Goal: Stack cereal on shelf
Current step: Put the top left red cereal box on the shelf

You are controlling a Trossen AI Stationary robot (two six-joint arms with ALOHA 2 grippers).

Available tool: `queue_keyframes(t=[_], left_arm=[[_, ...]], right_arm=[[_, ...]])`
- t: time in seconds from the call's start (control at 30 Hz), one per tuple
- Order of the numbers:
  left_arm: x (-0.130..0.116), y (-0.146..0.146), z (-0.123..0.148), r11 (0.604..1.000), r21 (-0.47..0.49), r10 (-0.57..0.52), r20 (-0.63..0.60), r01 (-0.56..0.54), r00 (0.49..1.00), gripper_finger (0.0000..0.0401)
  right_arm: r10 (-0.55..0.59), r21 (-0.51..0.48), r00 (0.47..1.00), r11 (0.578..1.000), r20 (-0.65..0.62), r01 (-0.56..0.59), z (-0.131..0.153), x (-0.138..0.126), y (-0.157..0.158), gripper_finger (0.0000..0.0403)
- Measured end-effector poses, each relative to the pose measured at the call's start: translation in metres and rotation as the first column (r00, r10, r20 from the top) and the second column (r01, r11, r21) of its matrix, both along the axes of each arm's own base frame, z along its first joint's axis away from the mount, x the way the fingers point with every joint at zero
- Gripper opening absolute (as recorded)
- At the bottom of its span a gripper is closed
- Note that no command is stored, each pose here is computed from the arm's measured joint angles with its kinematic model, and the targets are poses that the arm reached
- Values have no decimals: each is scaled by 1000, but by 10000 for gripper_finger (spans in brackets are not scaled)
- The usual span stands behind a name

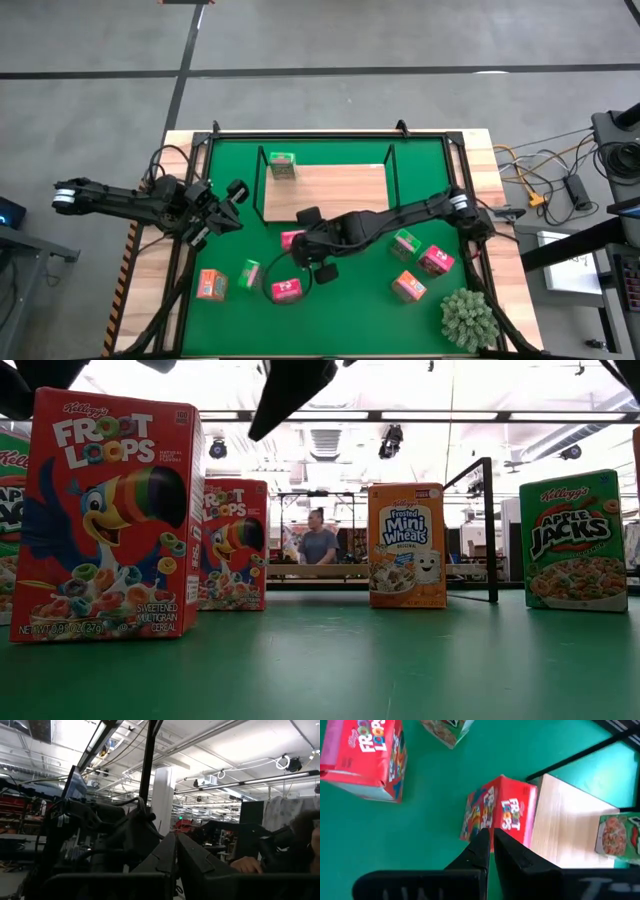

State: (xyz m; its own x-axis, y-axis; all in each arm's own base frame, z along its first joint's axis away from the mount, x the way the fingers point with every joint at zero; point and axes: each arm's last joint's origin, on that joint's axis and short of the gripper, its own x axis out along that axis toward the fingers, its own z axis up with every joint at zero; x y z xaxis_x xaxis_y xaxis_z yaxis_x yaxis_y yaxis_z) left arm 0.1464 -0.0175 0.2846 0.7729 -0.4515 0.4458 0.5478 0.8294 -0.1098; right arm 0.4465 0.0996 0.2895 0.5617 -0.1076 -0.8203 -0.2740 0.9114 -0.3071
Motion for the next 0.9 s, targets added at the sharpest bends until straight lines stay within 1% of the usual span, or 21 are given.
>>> queue_keyframes(t=[0.13, 0.27, 0.4, 0.57, 0.73, 0.9], left_arm=[[1, 0, -1, 1000, 1, 0, -10, 0, 1000, 0], [2, 0, -2, 1000, 1, 0, -15, 0, 1000, 0], [3, 0, -3, 1000, -1, 5, -30, -5, 1000, 0], [8, 0, -7, 1000, -1, 8, -56, -8, 998, 0], [16, 0, -13, 1000, -4, 6, -103, -7, 995, 0], [25, -1, -21, 998, -62, -24, -186, 13, 982, 0]], right_arm=[[-17, 19, 999, 1000, 42, 16, 2, -14, -4, 13], [-17, 46, 989, 999, 144, 11, 2, -35, -8, 13], [-17, 74, 959, 997, 283, -5, -1, -59, -14, 13], [-10, 93, 887, 995, 462, -37, -12, -92, -21, 13], [-3, 96, 796, 993, 605, -69, -23, -124, -29, 13], [0, 95, 704, 991, 710, -95, -26, -155, -36, 13]])
